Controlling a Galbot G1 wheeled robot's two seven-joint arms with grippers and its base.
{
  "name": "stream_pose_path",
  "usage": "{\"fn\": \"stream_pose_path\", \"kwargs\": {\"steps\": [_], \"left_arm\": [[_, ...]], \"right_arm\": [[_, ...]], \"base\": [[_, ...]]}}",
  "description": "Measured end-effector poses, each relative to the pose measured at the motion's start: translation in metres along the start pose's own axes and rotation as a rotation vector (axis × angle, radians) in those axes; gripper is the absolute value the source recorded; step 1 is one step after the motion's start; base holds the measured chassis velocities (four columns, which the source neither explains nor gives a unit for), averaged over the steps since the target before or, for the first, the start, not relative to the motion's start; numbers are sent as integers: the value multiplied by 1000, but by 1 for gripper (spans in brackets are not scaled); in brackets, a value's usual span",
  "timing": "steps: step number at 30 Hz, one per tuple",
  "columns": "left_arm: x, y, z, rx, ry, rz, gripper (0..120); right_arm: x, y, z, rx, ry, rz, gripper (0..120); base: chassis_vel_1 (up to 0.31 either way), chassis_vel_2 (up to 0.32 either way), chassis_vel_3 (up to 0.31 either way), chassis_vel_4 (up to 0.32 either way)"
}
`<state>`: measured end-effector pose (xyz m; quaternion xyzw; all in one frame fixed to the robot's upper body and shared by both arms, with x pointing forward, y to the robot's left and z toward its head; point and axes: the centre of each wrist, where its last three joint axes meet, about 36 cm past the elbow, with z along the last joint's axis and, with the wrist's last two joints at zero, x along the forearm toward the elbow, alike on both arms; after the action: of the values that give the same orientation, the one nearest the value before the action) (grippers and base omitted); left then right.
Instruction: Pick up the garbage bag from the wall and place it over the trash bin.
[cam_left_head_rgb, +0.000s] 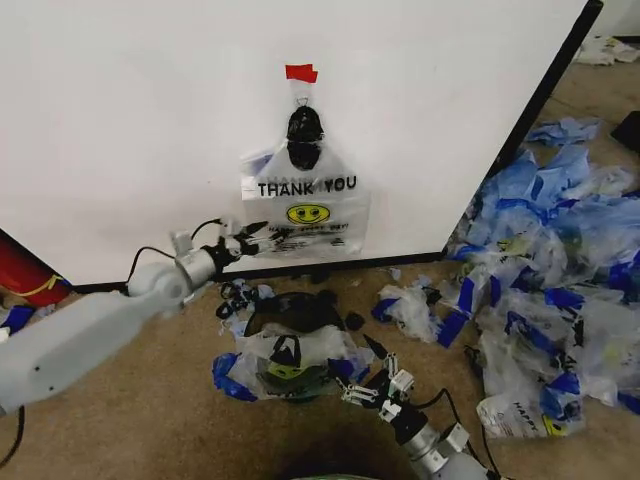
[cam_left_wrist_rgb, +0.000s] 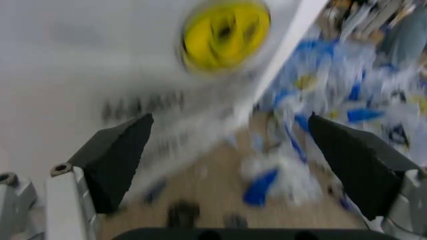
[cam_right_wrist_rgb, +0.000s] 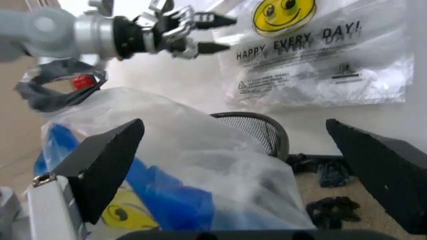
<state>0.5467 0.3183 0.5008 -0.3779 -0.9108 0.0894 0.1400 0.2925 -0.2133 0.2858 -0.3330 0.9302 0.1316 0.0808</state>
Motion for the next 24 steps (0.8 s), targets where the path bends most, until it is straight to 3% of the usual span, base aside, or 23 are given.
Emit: {"fn": "stream_pose_path", "kwargs": {"steps": [1,7,14,20,24], "left_arm": [[0,0,0,0,0,0,93],[0,-42,-1,136,202,-78,94],[-17,-67,-11,240,308,-100,94],[-1,-61,-14,185,380,-140,94],[21,-45,-2,30,404,-120,94]], "right_arm": [[0,0,0,0,0,0,100],[-6,4,4,-9,-2,-1,100],[-9,7,-1,-13,-11,3,100],[-7,3,-8,-5,-22,20,100],[-7,3,-10,-4,-31,25,100]], "base": [[0,0,0,0],[0,0,0,0],[0,0,0,0],[0,0,0,0],[0,0,0,0]]}}
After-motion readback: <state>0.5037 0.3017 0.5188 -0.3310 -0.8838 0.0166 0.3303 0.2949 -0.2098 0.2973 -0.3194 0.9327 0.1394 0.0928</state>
